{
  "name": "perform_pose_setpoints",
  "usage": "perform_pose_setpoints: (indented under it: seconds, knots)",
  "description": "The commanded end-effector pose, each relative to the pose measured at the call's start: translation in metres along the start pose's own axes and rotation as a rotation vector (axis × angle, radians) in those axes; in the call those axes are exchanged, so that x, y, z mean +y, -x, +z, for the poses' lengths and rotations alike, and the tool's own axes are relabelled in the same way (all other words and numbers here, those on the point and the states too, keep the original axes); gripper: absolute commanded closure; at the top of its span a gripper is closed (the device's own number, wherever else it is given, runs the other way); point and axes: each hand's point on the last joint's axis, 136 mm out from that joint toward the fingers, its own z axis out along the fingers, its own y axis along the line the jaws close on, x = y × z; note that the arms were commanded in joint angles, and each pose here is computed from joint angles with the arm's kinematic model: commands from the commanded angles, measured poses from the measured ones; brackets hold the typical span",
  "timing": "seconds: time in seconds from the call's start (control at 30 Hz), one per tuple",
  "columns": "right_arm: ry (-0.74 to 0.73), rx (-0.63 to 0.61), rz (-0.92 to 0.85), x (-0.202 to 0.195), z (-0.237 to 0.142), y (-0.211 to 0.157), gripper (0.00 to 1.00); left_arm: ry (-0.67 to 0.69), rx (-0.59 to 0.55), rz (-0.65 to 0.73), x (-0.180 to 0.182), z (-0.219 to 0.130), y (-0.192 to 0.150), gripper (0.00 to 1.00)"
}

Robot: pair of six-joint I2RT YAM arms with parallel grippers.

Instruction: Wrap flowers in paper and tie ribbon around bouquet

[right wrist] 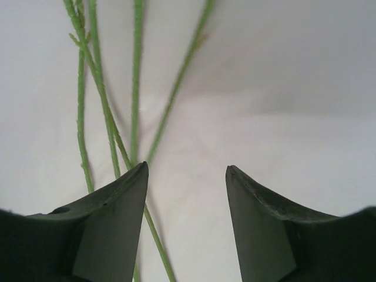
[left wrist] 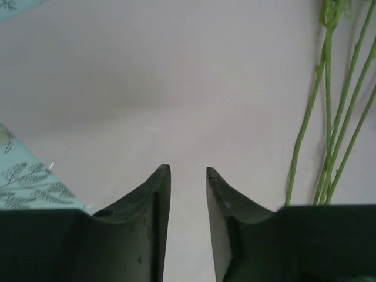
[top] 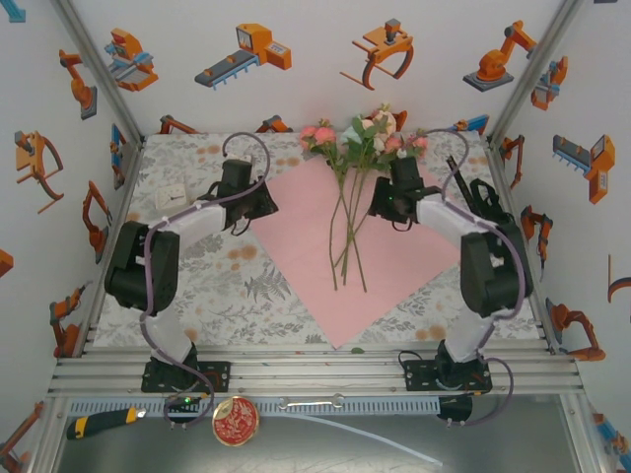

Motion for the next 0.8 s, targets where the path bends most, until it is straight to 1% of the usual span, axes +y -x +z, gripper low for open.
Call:
perform_pose_setpoints:
  seconds: [0.0, 0.03, 0.07, 0.1, 0.2, 0.23, 0.27, 0.37, 0.53, 0.63, 0.77]
  knots:
    - [-0.167, -0.071, 0.078, -0.060, -0.028, -0.001, 0.49, 0.059, 0.030, -0.017, 0.007, 0.019, 0.003, 0.88]
    - [-0.196, -0.081, 0.118, -0.079, -0.033, -0.005, 0.54, 0.088, 0.043, -0.014, 0.011, 0.025, 0.004, 0.97]
    - [-0.209, -0.083, 0.156, -0.094, -0.036, -0.008, 0.58, 0.113, 0.052, -0.014, 0.016, 0.030, 0.004, 1.00]
    - [-0.209, -0.079, 0.193, -0.108, -0.039, -0.011, 0.65, 0.131, 0.051, -0.016, 0.020, 0.033, 0.006, 1.00]
    - [-0.211, -0.060, 0.263, -0.140, -0.040, -0.017, 0.91, 0.161, 0.061, -0.045, 0.034, 0.041, 0.008, 1.00]
    - [-0.215, -0.053, 0.274, -0.148, -0.039, -0.018, 0.97, 0.174, 0.066, -0.060, 0.040, 0.043, 0.006, 1.00]
    - [-0.222, -0.046, 0.278, -0.154, -0.037, -0.019, 1.00, 0.185, 0.071, -0.073, 0.046, 0.045, 0.005, 1.00]
    - [-0.235, -0.020, 0.260, -0.161, -0.027, -0.018, 1.00, 0.201, 0.098, -0.104, 0.060, 0.050, -0.003, 1.00]
    - [-0.250, 0.038, 0.258, -0.165, -0.007, -0.017, 1.00, 0.255, 0.126, -0.154, 0.086, 0.050, -0.022, 1.00]
    - [-0.252, 0.082, 0.249, -0.166, 0.002, -0.015, 1.00, 0.295, 0.136, -0.185, 0.103, 0.043, -0.033, 1.00]
    - [-0.223, 0.184, 0.242, -0.160, 0.018, -0.022, 1.00, 0.334, 0.139, -0.260, 0.124, 0.027, -0.048, 1.00]
